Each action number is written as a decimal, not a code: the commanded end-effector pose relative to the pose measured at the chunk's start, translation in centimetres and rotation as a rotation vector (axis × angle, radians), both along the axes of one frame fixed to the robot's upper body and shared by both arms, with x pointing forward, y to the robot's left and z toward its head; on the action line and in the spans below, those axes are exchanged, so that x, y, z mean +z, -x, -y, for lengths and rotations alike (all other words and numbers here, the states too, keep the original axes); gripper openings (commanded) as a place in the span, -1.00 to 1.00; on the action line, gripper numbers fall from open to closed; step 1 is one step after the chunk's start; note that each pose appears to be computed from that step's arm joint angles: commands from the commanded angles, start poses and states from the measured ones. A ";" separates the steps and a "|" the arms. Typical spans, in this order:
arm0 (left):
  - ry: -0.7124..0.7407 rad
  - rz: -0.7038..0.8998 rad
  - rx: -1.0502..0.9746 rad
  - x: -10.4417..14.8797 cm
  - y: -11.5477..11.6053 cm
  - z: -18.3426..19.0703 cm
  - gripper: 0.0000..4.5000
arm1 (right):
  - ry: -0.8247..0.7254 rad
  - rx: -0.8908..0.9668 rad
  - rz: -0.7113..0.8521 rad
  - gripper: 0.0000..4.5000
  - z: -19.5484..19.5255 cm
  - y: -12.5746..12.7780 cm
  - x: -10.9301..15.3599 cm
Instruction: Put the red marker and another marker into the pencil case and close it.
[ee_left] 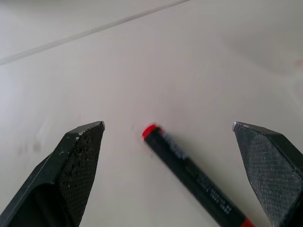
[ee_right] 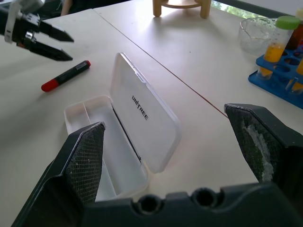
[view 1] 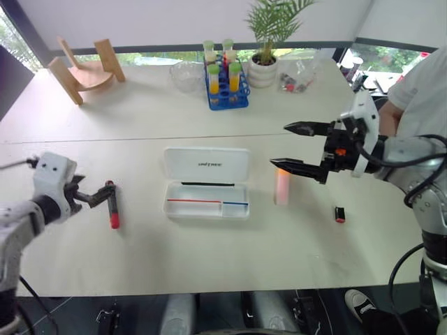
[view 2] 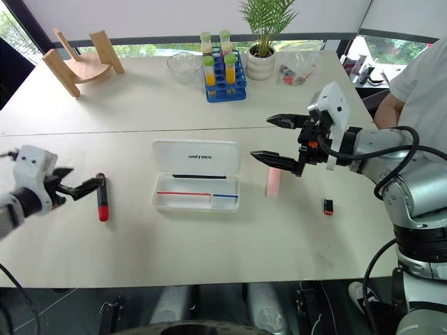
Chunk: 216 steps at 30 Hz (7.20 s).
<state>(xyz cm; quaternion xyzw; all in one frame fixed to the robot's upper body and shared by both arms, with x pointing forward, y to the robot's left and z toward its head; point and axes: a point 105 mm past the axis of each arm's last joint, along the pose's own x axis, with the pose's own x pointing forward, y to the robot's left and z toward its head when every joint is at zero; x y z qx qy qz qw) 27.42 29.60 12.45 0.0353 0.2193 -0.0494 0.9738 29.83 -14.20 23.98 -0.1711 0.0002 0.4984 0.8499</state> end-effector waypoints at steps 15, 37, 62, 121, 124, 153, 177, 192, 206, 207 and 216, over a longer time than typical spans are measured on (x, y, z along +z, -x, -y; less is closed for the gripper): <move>0.185 -0.099 0.409 -4.5 -1.7 0.9 0.20 | -0.016 0.095 -0.050 1.00 0.1 2.4 2.0; -0.136 0.233 -1.394 9.1 1.2 15.4 -0.88 | -0.021 -0.003 0.037 1.00 0.5 1.3 2.7; -0.288 0.193 -1.610 1.8 -5.8 22.8 -0.06 | -0.017 -0.121 0.066 1.00 1.7 2.5 2.0; -0.099 0.437 -0.875 13.2 1.4 7.7 1.00 | 0.166 -0.676 -0.426 -0.63 0.5 -2.2 -10.5; -0.107 0.413 -0.883 13.1 1.7 7.1 1.00 | 0.180 -0.522 -0.361 -0.63 0.3 -1.6 -7.7; -0.049 0.280 -1.032 12.2 3.0 8.4 1.00 | 0.351 0.423 -0.149 -0.63 -18.2 0.6 -10.2; -0.013 0.293 -1.043 11.6 3.0 9.7 1.00 | 0.153 0.167 -0.138 0.96 -12.1 -2.2 -1.9; 0.038 0.292 -1.170 10.1 2.5 12.1 1.00 | 0.086 -0.807 -0.210 0.96 8.9 0.8 -7.8; 0.037 0.303 -1.179 9.8 1.8 12.6 1.00 | -0.006 -1.168 -0.351 0.96 10.9 7.5 -15.0; 0.037 0.305 -1.178 9.9 1.8 12.7 1.00 | -0.013 -1.167 -0.360 0.96 10.7 7.6 -15.2; 0.032 0.327 -1.168 10.2 1.3 12.7 1.00 | -0.108 -1.164 -0.381 0.96 9.7 5.7 -15.9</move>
